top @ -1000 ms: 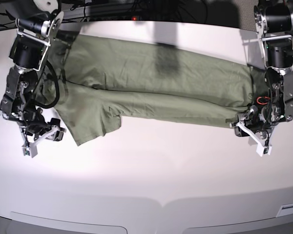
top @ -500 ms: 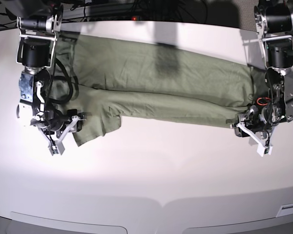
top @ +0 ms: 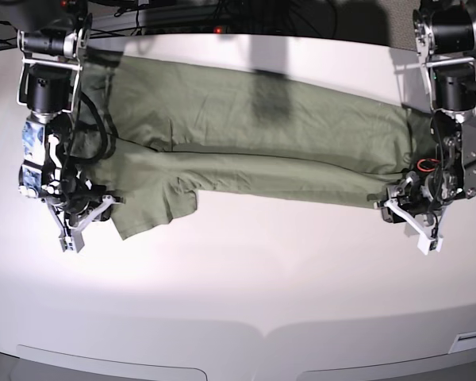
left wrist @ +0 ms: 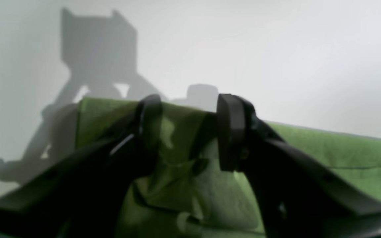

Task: Fold the T-shirt properly
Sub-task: 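Grasp the shirt's sleeve end with the right gripper, then lift and drag the sleeve end with the right gripper toward the arms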

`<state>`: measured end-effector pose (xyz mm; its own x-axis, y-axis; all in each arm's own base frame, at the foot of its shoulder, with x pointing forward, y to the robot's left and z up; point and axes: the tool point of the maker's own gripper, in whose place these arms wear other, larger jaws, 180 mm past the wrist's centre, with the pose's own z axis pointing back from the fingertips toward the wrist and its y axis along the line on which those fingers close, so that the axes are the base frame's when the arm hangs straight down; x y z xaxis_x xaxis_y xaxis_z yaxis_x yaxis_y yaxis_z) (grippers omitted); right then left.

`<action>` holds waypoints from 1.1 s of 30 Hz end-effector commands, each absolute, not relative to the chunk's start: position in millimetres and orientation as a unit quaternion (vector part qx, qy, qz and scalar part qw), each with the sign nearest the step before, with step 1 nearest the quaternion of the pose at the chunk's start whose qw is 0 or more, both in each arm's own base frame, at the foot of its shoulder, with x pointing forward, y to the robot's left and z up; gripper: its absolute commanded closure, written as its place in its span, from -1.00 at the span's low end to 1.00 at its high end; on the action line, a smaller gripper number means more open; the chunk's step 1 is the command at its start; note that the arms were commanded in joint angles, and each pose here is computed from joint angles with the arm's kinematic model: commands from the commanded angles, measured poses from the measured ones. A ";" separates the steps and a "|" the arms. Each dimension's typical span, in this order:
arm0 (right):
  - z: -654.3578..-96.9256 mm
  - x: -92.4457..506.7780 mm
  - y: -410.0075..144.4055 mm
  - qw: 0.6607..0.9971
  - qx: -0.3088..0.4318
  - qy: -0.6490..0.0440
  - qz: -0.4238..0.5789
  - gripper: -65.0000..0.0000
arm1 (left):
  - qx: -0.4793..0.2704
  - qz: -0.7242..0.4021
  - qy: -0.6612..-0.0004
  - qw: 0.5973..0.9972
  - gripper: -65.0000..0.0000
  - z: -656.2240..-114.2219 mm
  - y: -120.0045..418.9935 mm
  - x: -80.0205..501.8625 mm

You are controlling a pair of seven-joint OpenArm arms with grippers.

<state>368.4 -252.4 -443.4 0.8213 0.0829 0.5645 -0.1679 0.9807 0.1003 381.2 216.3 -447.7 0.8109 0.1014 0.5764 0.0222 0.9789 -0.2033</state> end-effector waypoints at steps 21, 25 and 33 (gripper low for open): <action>-381.8 379.8 -222.3 0.933 0.111 -0.314 0.134 1.00 | -0.075 -0.008 -0.348 0.934 0.19 -405.6 220.6 401.2; -375.0 370.9 -208.5 0.933 0.145 -0.299 0.138 1.00 | -0.071 -0.016 -0.358 0.931 0.19 -393.7 219.1 405.0; -357.3 322.8 -179.3 0.919 0.208 -0.282 0.179 1.00 | -0.064 -0.031 -0.380 0.922 0.19 -370.5 216.3 412.0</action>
